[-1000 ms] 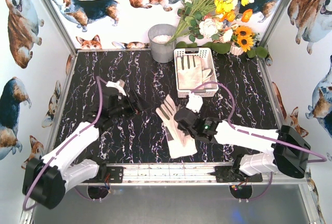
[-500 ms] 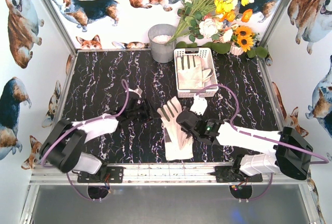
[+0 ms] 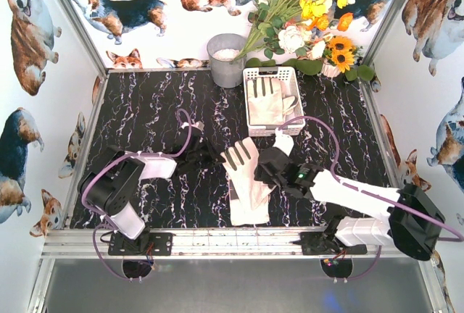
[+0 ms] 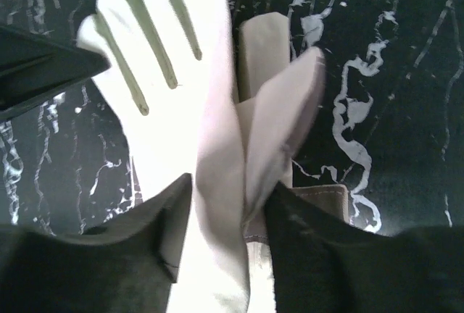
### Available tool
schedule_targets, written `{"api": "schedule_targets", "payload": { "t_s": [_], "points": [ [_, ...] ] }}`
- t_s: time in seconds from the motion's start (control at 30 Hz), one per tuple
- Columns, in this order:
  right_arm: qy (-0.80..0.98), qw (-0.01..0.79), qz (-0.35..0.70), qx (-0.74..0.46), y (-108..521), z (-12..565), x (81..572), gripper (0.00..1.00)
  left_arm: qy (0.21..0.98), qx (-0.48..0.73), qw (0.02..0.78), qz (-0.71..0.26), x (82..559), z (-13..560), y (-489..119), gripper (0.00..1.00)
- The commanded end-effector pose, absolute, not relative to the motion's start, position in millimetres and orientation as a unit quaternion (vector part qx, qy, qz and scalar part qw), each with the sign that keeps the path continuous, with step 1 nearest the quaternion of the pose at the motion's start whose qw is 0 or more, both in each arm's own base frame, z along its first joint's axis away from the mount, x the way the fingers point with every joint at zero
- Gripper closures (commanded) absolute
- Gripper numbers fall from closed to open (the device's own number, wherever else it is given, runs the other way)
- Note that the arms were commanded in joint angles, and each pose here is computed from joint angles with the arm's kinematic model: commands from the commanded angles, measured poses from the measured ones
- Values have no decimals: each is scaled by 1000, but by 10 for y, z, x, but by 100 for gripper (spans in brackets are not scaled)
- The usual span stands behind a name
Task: Put the gloves into the storage basket
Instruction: Pair the glove with the glove.
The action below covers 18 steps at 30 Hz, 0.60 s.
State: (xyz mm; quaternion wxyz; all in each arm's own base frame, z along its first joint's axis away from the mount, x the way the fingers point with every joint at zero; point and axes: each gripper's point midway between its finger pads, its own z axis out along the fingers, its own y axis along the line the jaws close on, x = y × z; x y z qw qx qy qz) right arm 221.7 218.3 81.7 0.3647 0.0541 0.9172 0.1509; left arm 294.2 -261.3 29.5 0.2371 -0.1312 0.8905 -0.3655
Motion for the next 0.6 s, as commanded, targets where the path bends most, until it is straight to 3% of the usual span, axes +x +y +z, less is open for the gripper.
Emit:
{"api": "schedule_targets", "payload": {
  "t_s": [0.0,0.2,0.57],
  "points": [
    [889,382,250,34,2356,1105,2311,48,885,-115,258,-370,3055,357,-2671,100],
    [870,371,323,-33,2406,1200,2403,41,899,-99,235,-355,2998,230,-2668,100],
    [875,346,336,-42,2321,970,2709,41,906,-85,228,-347,2977,184,-2662,100]
  ]
}}
